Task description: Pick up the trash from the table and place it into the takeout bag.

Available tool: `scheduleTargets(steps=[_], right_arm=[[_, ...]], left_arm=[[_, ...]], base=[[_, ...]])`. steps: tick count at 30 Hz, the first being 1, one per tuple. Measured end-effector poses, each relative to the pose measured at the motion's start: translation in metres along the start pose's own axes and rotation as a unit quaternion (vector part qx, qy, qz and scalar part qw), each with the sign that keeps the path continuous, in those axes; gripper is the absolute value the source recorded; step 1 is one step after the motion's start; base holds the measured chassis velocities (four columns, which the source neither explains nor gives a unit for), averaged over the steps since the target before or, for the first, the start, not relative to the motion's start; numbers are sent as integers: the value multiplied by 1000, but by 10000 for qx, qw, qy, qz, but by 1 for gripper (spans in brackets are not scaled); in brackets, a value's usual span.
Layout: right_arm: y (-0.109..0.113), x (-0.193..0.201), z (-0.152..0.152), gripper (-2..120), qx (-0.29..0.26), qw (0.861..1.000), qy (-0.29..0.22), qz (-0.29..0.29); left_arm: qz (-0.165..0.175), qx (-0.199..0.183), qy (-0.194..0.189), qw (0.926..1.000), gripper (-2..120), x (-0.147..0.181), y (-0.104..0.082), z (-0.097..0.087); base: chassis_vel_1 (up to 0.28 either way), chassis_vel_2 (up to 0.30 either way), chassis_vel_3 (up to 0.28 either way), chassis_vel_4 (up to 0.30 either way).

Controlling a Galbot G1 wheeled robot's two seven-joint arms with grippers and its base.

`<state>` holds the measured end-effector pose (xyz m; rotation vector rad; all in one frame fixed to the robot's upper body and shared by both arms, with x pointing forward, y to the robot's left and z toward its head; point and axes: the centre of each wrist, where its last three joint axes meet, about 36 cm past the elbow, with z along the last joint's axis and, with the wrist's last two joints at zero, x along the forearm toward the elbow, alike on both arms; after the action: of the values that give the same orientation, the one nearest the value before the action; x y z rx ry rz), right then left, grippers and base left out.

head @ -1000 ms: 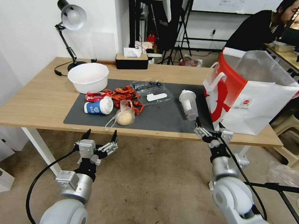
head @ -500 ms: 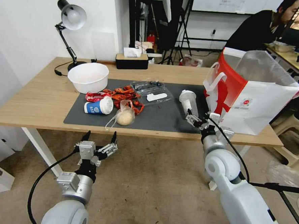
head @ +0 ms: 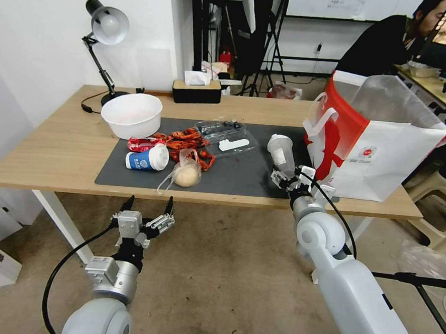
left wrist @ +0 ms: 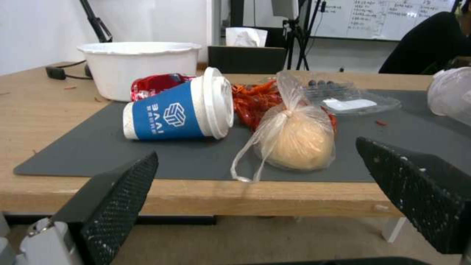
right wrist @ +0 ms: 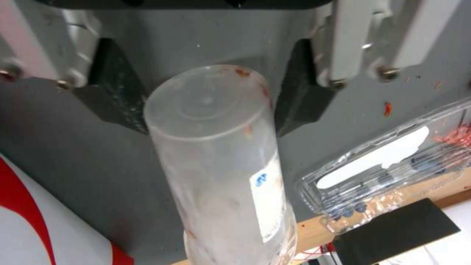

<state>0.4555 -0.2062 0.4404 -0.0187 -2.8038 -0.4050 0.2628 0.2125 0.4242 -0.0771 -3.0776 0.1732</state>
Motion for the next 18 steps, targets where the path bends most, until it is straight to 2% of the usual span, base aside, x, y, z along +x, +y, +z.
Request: scheduleTargets(steps=[3,10,13,14,16,17,18], right_arm=[[0,1,1,52,-9,10000,1,10],[-1,5,0,52,-44,9999,-89,-32],[-2,15,-9,52,-197,9976,-541,-394],[-2,15,-9,52,-197,9976,-541,-394],[-3,26,-20,52,-355,9906,-973,-896],[-3,26,-20,52,-355,9906,-973,-896],[-6,33,-29,52,-432,9825,-1284,-1279]], left_arm=[[-4,-4,0,10000,100,0,0,1],[-7,-10,-9,10000,100,1,0,1],[-18,-21,-11,10000,100,1,0,1],[-18,-21,-11,10000,100,1,0,1],[-23,-30,-13,10000,100,1,0,1],[-23,-30,-13,10000,100,1,0,1],[-23,-35,-16,10000,100,2,0,1]], base=[[0,0,0,0],[0,0,0,0],[0,0,0,0],[0,0,0,0],[0,0,0,0],[0,0,0,0],[0,0,0,0]])
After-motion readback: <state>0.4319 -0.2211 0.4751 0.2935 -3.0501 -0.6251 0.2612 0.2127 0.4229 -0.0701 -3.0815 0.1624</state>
